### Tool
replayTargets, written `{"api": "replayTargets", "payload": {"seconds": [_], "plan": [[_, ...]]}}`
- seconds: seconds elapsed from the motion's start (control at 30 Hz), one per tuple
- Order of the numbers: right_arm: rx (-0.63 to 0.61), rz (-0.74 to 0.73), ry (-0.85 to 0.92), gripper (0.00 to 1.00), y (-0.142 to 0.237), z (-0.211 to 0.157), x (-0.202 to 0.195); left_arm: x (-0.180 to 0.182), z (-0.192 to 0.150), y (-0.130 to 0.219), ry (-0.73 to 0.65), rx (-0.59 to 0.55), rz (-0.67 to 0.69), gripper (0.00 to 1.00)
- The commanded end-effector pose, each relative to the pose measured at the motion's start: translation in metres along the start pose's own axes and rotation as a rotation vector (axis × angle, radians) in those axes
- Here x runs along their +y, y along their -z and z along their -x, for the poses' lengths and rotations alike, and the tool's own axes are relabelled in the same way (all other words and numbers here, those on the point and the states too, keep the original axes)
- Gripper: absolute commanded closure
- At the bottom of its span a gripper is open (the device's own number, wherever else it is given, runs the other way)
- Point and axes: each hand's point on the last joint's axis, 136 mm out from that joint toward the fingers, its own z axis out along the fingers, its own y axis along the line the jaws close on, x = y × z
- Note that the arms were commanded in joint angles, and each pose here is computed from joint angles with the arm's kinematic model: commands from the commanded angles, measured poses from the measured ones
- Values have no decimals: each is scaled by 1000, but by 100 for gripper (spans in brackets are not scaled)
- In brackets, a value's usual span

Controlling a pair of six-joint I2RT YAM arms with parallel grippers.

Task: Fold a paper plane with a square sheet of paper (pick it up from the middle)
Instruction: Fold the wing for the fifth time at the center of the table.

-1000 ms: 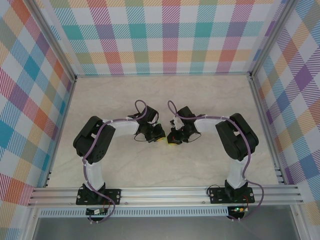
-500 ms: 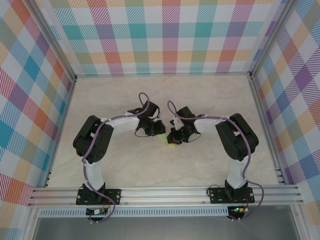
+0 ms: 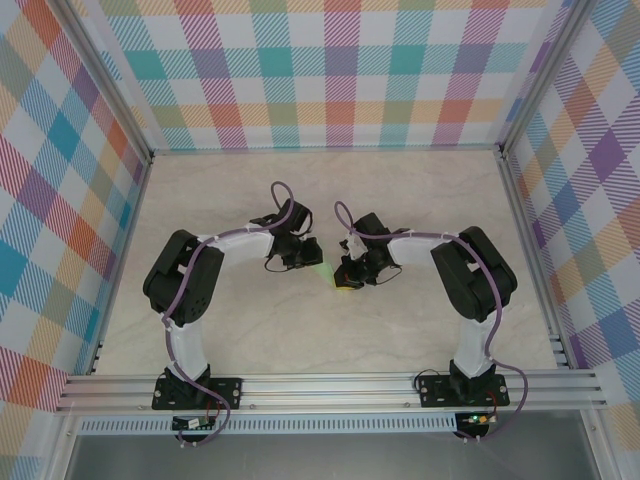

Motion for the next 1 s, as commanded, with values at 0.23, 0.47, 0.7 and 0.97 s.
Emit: {"api": "replayTargets", "payload": {"seconds": [0.23, 0.47, 0.7, 0.97], "plan": [[113, -192, -106, 99, -14, -35, -56, 36, 1, -10, -31, 31, 93, 82], [128, -204, -111, 99, -13, -41, -59, 50, 10, -12, -34, 42, 128, 82], [132, -211, -118, 99, -11, -45, -63, 72, 23, -9, 6, 34, 150, 82], [142, -211, -138, 99, -13, -49, -70, 103, 41, -2, 138, -1, 86, 83]]}}
